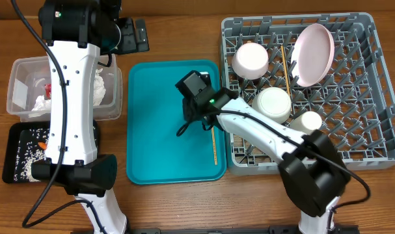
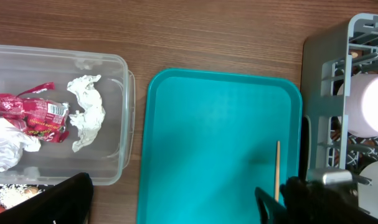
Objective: Sort waste into correct bins and load items into the dishwasher
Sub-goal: 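Release the chopstick and move the right gripper back to the tray, then lower the right gripper and close on the last wooden chopstick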
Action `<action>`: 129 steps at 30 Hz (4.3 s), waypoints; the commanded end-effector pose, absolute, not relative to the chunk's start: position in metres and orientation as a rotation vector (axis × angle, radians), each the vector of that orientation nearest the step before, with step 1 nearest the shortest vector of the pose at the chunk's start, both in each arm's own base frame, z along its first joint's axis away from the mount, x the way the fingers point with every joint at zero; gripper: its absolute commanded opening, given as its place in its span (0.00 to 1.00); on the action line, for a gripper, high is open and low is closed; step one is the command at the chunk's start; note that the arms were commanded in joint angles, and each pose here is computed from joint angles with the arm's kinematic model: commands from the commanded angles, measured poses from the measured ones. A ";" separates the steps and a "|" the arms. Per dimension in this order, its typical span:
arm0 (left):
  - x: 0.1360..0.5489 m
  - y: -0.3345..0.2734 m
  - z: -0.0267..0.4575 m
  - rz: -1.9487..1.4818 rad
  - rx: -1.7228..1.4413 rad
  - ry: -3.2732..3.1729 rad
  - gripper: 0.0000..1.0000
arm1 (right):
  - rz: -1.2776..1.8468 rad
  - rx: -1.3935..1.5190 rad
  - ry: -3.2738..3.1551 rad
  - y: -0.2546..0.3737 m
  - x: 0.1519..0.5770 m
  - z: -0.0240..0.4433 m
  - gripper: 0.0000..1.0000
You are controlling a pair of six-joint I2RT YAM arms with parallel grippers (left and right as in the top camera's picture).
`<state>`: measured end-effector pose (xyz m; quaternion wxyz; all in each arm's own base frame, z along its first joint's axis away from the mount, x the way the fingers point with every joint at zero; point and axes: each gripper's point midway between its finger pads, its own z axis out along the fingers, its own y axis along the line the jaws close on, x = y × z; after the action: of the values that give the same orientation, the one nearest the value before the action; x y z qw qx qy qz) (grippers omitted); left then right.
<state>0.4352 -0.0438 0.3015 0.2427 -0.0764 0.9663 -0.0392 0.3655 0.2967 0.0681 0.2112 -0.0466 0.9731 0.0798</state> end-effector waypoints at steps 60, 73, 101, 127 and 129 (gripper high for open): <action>0.431 -0.048 0.317 -0.137 -0.206 2.599 1.00 | 0.076 -0.054 2.825 0.273 0.358 -0.001 0.32; 0.431 -0.048 0.317 -0.137 -0.206 2.599 1.00 | 0.021 -0.082 2.946 0.267 0.339 0.016 0.41; 0.431 -0.048 0.317 -0.137 -0.206 2.599 1.00 | 0.073 -0.092 3.008 0.270 0.325 0.007 0.23; 0.431 -0.048 0.317 -0.137 -0.206 2.599 1.00 | 0.126 -0.211 3.028 0.278 0.321 0.000 0.05; 0.431 -0.048 0.317 -0.137 -0.206 2.599 1.00 | 0.129 -0.189 3.027 0.278 0.322 0.000 0.05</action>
<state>0.4352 -0.0438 0.3015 0.2427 -0.0764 0.9663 -0.0392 0.3236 0.2793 0.0080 0.0611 -0.0699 0.9947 0.0441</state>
